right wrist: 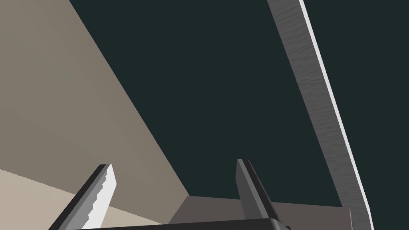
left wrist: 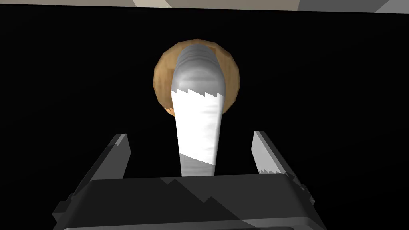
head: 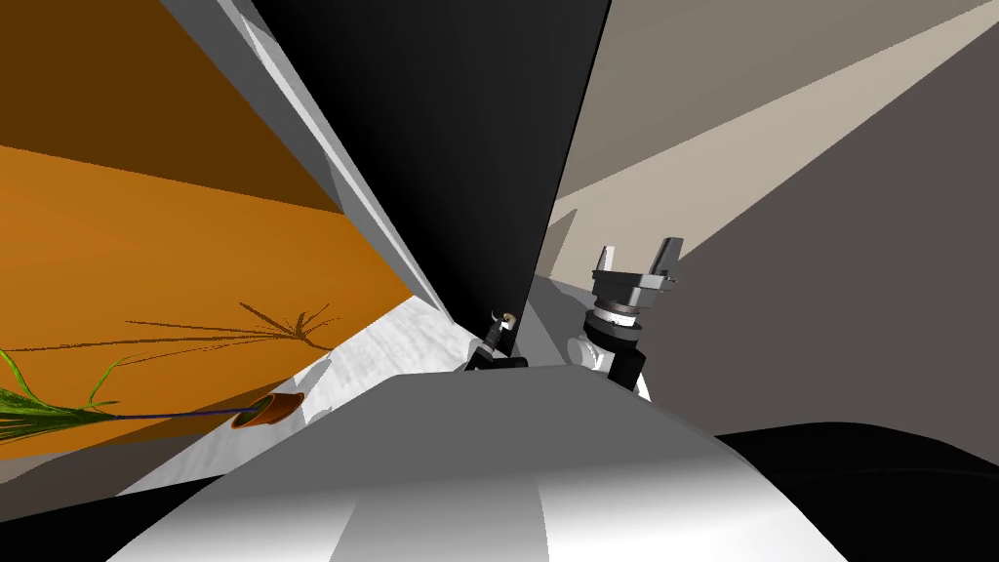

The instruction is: Push the door open

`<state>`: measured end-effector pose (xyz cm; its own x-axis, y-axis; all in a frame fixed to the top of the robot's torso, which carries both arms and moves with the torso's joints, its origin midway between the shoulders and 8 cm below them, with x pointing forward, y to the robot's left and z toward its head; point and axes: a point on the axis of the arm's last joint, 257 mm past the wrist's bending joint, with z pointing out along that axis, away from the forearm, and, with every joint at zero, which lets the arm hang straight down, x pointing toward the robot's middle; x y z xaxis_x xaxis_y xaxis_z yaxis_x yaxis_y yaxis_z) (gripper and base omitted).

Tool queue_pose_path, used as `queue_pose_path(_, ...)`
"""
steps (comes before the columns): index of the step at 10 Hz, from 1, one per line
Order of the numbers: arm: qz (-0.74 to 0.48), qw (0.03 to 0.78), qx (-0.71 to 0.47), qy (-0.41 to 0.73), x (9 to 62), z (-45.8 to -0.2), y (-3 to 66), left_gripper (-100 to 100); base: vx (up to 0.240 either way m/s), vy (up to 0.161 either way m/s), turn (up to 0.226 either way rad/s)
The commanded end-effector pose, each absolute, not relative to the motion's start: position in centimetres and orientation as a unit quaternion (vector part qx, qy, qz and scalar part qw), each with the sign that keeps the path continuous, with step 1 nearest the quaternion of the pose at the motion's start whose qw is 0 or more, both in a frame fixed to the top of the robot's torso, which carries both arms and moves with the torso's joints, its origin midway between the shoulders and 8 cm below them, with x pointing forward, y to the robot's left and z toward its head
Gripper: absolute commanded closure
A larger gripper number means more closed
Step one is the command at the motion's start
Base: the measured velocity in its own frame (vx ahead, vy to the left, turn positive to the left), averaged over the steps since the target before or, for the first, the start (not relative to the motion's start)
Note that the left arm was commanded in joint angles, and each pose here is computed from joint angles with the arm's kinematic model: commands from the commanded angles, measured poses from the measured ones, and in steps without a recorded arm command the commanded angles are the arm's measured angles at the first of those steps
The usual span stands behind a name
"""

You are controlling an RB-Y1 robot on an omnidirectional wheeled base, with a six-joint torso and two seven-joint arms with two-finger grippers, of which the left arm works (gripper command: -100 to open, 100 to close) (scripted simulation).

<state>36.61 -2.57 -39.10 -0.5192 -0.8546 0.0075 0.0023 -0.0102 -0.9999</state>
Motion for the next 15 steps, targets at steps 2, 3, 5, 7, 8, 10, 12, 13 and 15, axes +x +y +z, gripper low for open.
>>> queue_pose_path(2, -0.620, 0.346, -0.349, 0.612, 36.7, -39.1, -2.5, -100, 0.125, -0.063, -0.017)
queue_pose_path(3, -0.620, 0.346, -0.349, 0.612, 36.7, -39.1, -2.5, 100, -0.007, 0.006, 0.015)
queue_pose_path(5, -0.620, 0.346, -0.349, 0.612, 36.7, -39.1, -2.5, 100, -0.019, 0.014, -0.005)
queue_pose_path(7, -0.620, 0.346, -0.349, 0.612, 36.7, -39.1, -2.5, 100, -0.010, 0.006, 0.003)
queue_pose_path(8, -0.620, 0.346, -0.349, 0.612, 36.7, -39.1, -2.5, 100, 0.000, 0.000, 0.000)
queue_pose_path(10, -0.609, 0.357, -0.357, 0.612, 37.5, -39.6, -1.0, 100, 0.092, -0.120, 0.053)
queue_pose_path(12, -0.603, 0.365, -0.362, 0.610, 38.2, -39.6, 0.0, 100, 0.139, -0.150, 0.043)
queue_pose_path(13, -0.599, 0.372, -0.366, 0.608, 38.7, -39.7, 0.7, 100, 0.154, -0.161, 0.043)
queue_pose_path(15, -0.592, 0.382, -0.374, 0.603, 39.6, -39.7, 1.9, 100, 0.142, -0.174, 0.064)
